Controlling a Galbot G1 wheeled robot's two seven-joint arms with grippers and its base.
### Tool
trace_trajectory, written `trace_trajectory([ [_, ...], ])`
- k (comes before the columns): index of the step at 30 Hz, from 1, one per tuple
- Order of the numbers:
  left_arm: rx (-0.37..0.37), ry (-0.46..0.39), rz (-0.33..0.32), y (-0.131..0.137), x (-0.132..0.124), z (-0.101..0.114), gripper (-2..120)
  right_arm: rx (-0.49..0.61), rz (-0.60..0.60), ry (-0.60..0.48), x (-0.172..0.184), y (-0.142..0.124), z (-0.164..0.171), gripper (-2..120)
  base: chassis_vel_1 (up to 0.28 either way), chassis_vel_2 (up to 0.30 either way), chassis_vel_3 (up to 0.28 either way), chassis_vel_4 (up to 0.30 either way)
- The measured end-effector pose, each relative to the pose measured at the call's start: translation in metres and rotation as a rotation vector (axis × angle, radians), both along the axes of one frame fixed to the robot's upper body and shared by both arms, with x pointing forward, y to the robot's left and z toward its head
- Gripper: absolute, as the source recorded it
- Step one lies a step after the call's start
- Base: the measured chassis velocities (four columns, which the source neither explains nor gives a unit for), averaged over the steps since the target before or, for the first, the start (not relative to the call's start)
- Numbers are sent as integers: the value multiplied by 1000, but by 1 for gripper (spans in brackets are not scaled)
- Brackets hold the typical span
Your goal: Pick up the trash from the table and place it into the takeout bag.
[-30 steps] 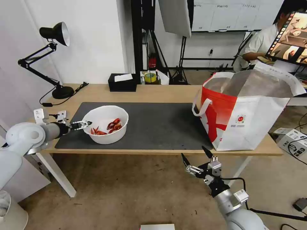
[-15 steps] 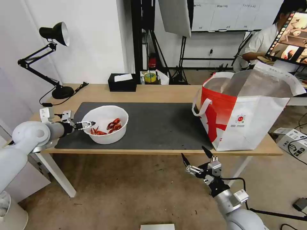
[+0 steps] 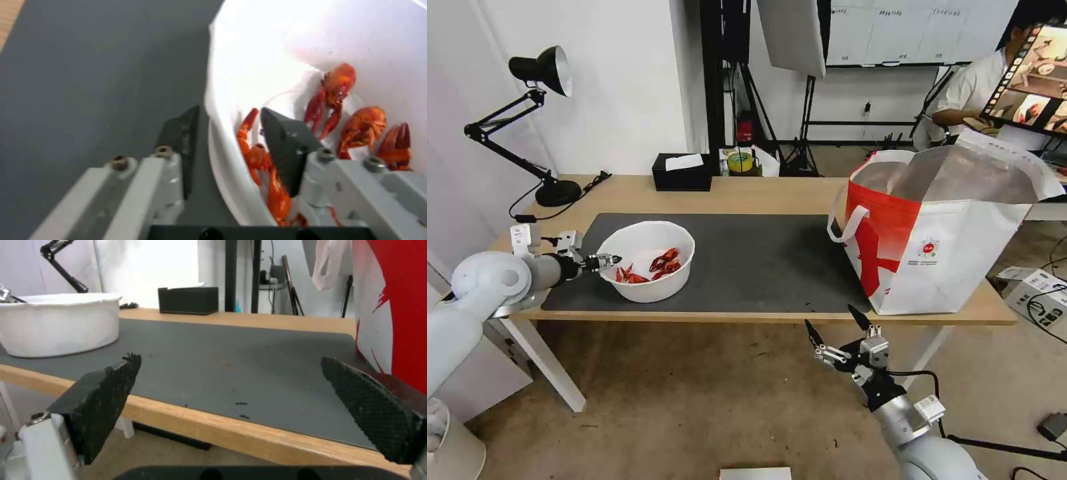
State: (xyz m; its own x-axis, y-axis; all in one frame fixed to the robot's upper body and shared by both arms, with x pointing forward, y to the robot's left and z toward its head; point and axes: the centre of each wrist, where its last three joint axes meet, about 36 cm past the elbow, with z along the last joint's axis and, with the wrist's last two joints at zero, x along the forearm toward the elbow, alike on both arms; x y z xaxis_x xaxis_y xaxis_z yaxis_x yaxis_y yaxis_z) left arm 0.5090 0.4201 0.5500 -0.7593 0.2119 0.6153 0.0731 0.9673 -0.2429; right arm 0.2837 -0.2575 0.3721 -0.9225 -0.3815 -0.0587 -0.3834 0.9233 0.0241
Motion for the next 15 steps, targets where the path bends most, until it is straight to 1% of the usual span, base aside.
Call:
trace_trajectory([
  [1,0,2,-2,0,-1,0,31,0,0,0,0,0,0,100,0,0,0,0],
  [2,0,2,-2,0,-1,0,31,0,0,0,0,0,0,100,0,0,0,0],
  [5,0,4,-4,-1,-1,-1,19,0,0,0,0,0,0,100,0,0,0,0],
  [6,0,4,-4,-1,-1,-1,19,0,0,0,0,0,0,100,0,0,0,0],
  [8,-2,3,-5,-2,-2,0,7,0,0,0,0,0,0,100,0,0,0,0],
  [10,-8,1,-4,-1,-2,1,0,0,0,0,0,0,0,100,0,0,0,0],
  [15,-37,-14,6,-2,-1,8,0,0,0,0,0,0,0,100,0,0,0,0],
])
